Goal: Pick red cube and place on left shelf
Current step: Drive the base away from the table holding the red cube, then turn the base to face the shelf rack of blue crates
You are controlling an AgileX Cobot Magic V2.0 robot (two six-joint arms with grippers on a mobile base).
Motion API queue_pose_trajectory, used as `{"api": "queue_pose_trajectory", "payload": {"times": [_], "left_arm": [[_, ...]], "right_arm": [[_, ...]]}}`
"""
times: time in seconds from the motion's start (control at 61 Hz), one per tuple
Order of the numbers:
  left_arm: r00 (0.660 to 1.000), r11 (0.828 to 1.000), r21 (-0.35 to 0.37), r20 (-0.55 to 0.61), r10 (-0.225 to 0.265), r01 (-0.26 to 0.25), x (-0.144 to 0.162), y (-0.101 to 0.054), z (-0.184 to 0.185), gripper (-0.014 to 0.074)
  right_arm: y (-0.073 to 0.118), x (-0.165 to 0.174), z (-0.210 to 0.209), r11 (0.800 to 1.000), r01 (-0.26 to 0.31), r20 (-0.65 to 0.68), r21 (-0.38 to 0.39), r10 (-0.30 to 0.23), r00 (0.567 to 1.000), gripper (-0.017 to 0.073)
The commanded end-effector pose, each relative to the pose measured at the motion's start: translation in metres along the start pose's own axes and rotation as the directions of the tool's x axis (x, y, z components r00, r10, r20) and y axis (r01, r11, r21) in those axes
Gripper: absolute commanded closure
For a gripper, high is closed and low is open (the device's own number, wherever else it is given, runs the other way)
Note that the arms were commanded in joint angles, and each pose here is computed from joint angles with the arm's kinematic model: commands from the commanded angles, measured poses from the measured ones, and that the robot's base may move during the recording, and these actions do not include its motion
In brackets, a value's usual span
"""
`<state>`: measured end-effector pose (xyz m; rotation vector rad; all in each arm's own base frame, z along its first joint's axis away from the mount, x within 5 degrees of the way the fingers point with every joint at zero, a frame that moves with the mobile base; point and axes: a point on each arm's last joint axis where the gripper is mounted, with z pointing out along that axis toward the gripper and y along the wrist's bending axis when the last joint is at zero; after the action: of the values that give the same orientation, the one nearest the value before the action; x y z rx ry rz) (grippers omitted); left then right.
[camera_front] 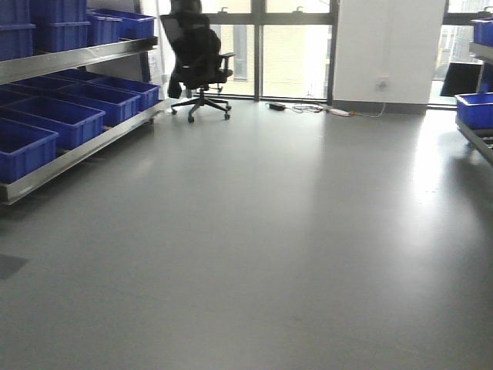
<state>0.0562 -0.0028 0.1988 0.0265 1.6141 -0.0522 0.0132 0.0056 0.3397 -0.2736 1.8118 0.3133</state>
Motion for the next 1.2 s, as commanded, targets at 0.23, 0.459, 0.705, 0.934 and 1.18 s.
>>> {"api": "queue_pose_trajectory", "payload": {"times": [0.23, 0.459, 0.705, 0.934, 1.18], "left_arm": [[0.997, 1.0, 0.01, 0.079, -0.008, 0.007, -0.001, -0.0005, -0.0002, 0.0492], [0.997, 1.0, 0.01, 0.079, -0.008, 0.007, -0.001, -0.0005, -0.0002, 0.0492], [0.997, 1.0, 0.01, 0.079, -0.008, 0.007, -0.001, -0.0005, -0.0002, 0.0492], [0.997, 1.0, 0.01, 0.079, -0.008, 0.007, -0.001, -0.0005, -0.0002, 0.0492], [0.997, 1.0, 0.01, 0.079, -0.008, 0.007, -0.001, -0.0005, -0.0002, 0.0492]], "right_arm": [[0.0005, -0.0142, -0.0012, 1.0, 0.014, 0.089, 0.0, -0.014, 0.996, 0.0292], [0.0005, -0.0142, -0.0012, 1.0, 0.014, 0.089, 0.0, -0.014, 0.996, 0.0292], [0.0005, -0.0142, -0.0012, 1.0, 0.014, 0.089, 0.0, -0.014, 0.996, 0.0292], [0.0005, -0.0142, -0.0012, 1.0, 0.014, 0.089, 0.0, -0.014, 0.996, 0.0292], [0.0005, -0.0142, -0.0012, 1.0, 0.014, 0.089, 0.0, -0.014, 0.996, 0.0292]]}}
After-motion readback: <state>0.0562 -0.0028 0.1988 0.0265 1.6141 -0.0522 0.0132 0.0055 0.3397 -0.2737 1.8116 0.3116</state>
